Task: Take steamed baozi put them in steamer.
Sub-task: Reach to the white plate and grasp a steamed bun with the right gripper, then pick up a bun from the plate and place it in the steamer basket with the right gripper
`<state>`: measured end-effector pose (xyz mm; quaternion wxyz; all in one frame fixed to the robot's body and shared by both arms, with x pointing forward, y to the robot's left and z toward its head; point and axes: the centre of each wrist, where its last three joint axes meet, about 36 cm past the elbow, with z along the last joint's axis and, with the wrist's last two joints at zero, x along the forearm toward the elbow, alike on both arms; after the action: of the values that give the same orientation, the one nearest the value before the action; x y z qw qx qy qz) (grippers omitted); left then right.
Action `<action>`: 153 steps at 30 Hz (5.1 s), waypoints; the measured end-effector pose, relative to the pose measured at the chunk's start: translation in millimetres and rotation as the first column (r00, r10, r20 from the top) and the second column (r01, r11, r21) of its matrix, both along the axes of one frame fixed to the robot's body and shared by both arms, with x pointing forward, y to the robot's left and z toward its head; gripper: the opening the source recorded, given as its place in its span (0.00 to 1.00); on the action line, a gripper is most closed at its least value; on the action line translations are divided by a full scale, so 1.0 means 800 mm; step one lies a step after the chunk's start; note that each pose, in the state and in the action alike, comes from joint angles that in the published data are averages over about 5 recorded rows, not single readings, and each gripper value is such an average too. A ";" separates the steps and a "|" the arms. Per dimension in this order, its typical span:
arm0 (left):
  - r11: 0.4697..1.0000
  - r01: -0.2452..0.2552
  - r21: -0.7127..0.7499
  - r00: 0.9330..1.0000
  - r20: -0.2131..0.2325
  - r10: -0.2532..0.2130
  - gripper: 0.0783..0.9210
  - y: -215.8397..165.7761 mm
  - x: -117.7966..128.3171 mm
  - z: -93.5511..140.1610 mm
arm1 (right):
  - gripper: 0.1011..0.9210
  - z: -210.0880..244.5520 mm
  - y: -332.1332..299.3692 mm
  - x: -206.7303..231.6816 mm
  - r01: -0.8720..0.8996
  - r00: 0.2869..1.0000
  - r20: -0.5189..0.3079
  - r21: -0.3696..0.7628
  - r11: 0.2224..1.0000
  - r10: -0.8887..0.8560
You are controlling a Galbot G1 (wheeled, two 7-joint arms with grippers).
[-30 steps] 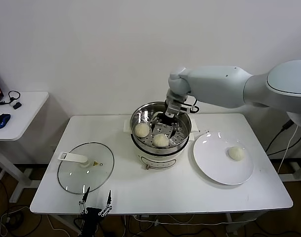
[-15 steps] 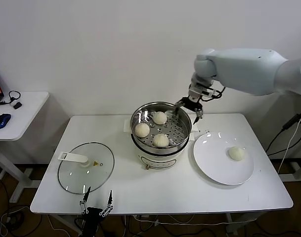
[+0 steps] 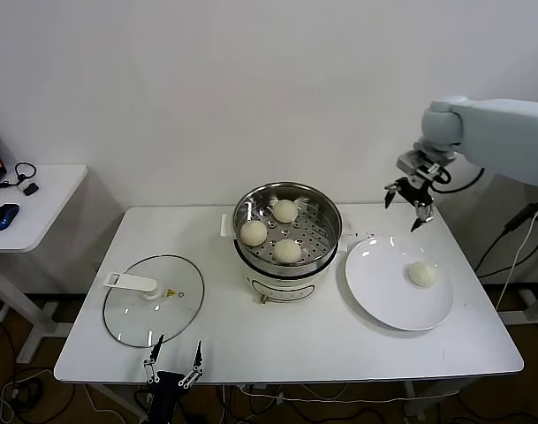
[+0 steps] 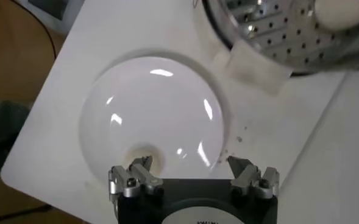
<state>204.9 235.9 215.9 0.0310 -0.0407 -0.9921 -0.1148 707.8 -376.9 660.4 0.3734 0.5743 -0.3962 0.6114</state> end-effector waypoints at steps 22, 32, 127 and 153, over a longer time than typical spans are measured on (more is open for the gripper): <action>1.000 0.007 0.019 1.000 -0.019 -0.007 0.88 0.002 -0.012 -0.002 | 0.88 -0.142 -0.089 -0.030 0.193 0.979 -0.074 0.004 0.981 -0.192; 1.000 0.007 0.020 1.000 -0.025 -0.006 0.88 0.003 -0.011 -0.005 | 0.88 -0.180 -0.100 -0.034 0.215 0.973 -0.080 -0.010 0.976 -0.216; 1.000 0.018 0.013 1.000 -0.020 -0.017 0.88 -0.004 -0.010 -0.008 | 0.69 0.061 0.022 -0.019 0.222 0.963 0.103 0.217 0.951 -0.248; 1.000 -0.021 0.012 1.000 -0.017 0.021 0.88 0.009 -0.009 -0.006 | 0.69 0.016 0.209 0.014 0.181 0.975 0.075 0.290 0.940 -0.211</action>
<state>198.0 243.2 211.3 0.0407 -0.0312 -0.9914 -0.1200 718.7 -209.9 673.4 0.3258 0.5460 -0.5533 0.5381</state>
